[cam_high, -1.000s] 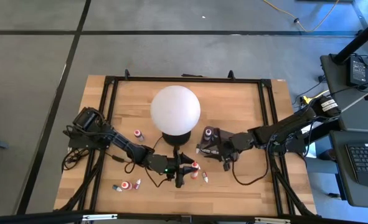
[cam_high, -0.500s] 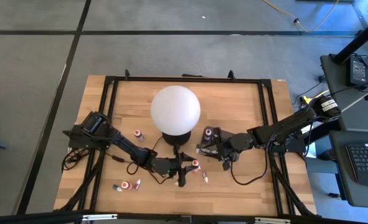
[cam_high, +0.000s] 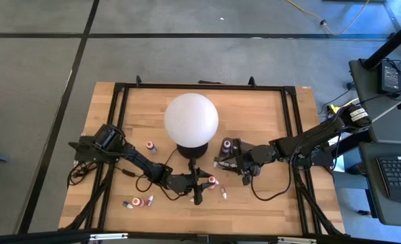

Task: Pick & Place food coloring
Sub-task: Put the top large orange food coloring bottle into the black container

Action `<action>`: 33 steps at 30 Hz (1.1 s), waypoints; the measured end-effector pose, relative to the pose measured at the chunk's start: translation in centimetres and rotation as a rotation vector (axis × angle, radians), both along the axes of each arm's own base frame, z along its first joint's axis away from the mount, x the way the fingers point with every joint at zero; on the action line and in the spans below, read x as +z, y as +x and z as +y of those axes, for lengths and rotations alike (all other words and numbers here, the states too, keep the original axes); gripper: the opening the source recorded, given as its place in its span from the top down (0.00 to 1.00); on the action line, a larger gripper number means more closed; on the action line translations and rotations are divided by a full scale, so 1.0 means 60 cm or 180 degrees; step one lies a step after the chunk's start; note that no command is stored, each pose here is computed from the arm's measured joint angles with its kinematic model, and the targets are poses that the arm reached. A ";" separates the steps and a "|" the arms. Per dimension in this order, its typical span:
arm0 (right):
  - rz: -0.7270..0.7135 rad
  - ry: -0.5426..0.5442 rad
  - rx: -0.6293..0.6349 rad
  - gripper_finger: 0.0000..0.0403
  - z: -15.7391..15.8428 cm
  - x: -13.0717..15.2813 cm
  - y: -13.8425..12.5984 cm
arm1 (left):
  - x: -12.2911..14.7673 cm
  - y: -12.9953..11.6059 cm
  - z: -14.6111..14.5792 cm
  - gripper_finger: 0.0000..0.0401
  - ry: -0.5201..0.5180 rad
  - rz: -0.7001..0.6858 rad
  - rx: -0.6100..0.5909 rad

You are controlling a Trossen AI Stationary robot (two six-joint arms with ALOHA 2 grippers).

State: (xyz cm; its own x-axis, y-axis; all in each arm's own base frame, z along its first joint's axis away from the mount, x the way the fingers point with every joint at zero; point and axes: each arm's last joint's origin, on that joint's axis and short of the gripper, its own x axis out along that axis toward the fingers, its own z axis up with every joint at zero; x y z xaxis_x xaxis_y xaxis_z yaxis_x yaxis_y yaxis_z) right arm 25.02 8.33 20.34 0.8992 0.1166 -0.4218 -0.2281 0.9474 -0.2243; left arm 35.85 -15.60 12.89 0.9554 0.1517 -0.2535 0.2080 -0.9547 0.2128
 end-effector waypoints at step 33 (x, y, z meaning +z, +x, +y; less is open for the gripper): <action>-0.0007 -0.0056 -0.0008 0.62 -0.001 0.000 0.000 | -0.002 -0.002 0.000 0.65 -0.0152 -0.0025 0.0202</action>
